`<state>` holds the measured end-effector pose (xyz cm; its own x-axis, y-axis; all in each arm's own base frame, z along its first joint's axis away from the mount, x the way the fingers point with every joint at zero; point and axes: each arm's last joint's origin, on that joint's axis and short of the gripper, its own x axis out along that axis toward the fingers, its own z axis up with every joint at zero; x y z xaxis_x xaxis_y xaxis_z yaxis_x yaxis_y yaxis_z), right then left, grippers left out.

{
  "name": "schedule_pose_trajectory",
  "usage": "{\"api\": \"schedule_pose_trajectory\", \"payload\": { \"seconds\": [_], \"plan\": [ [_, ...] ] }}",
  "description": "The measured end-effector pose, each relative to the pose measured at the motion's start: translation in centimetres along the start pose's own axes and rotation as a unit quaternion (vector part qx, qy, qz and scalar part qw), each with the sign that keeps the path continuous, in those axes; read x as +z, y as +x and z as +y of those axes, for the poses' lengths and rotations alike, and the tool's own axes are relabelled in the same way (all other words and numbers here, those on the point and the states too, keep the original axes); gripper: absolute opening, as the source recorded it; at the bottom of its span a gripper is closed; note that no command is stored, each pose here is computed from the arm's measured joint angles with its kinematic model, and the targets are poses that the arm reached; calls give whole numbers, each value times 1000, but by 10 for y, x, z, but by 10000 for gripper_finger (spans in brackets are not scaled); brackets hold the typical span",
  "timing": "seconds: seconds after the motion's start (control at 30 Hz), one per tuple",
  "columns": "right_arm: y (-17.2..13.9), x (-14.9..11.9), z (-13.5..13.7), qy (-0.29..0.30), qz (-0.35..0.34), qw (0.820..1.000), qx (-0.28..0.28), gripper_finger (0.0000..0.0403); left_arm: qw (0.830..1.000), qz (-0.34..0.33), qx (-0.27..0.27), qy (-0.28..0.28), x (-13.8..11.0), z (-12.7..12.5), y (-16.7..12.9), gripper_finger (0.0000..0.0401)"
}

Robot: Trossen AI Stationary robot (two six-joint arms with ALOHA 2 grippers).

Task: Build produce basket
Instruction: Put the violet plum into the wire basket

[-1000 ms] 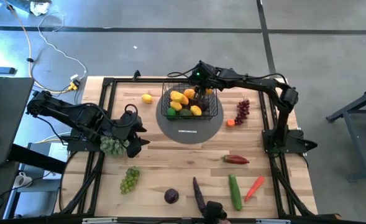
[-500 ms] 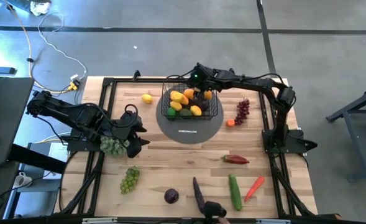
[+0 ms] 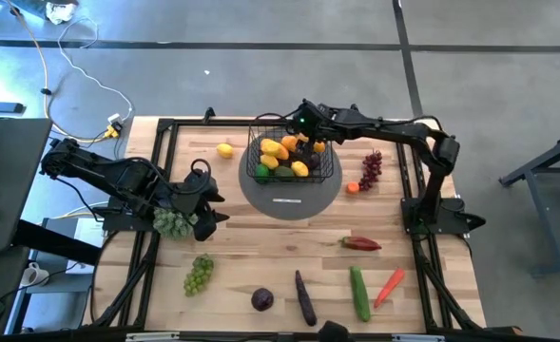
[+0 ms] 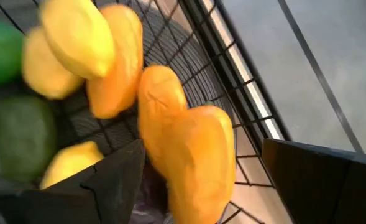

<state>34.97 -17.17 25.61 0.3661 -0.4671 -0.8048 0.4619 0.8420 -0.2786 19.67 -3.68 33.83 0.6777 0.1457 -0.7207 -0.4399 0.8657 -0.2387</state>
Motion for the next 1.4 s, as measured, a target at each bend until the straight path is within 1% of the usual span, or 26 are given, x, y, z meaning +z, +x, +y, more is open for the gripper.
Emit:
{"api": "schedule_pose_trajectory", "payload": {
  "seconds": [0.1,0.27,0.37,0.47,0.67,0.7,0.77,0.83,0.97,1.03,1.2,1.4],
  "plan": [
    [-16,2,5,18,-12,1000,-6,310,1000,5,-6,0,0,0,0,264],
    [-42,4,17,64,-42,997,-9,310,999,27,-34,11,-2,-2,0,264],
    [-53,4,27,79,-49,996,-5,310,997,43,-55,13,-3,-3,0,266],
    [-59,2,38,88,-46,995,-16,310,996,58,-69,14,-3,-4,1,272],
    [-71,-11,65,99,-8,994,-37,310,992,91,-85,16,-6,-7,7,302],
    [-73,-14,70,101,-2,994,-37,310,990,101,-92,16,-6,-9,9,307],
    [-77,-18,80,108,9,993,-34,310,988,116,-103,-1,-6,-12,12,314],
    [-82,-22,89,125,16,992,-29,310,987,126,-99,-18,-7,-14,17,316],
    [-92,-29,108,141,23,990,-19,310,986,138,-92,-11,-9,-21,28,315],
    [-96,-32,117,143,23,989,-12,310,985,141,-100,9,-11,-26,32,315],
    [-108,-39,138,155,17,988,6,310,979,145,-119,84,-16,-39,44,315],
    [-117,-46,154,188,15,982,20,310,963,120,-157,184,-20,-58,55,315]
  ]
}}
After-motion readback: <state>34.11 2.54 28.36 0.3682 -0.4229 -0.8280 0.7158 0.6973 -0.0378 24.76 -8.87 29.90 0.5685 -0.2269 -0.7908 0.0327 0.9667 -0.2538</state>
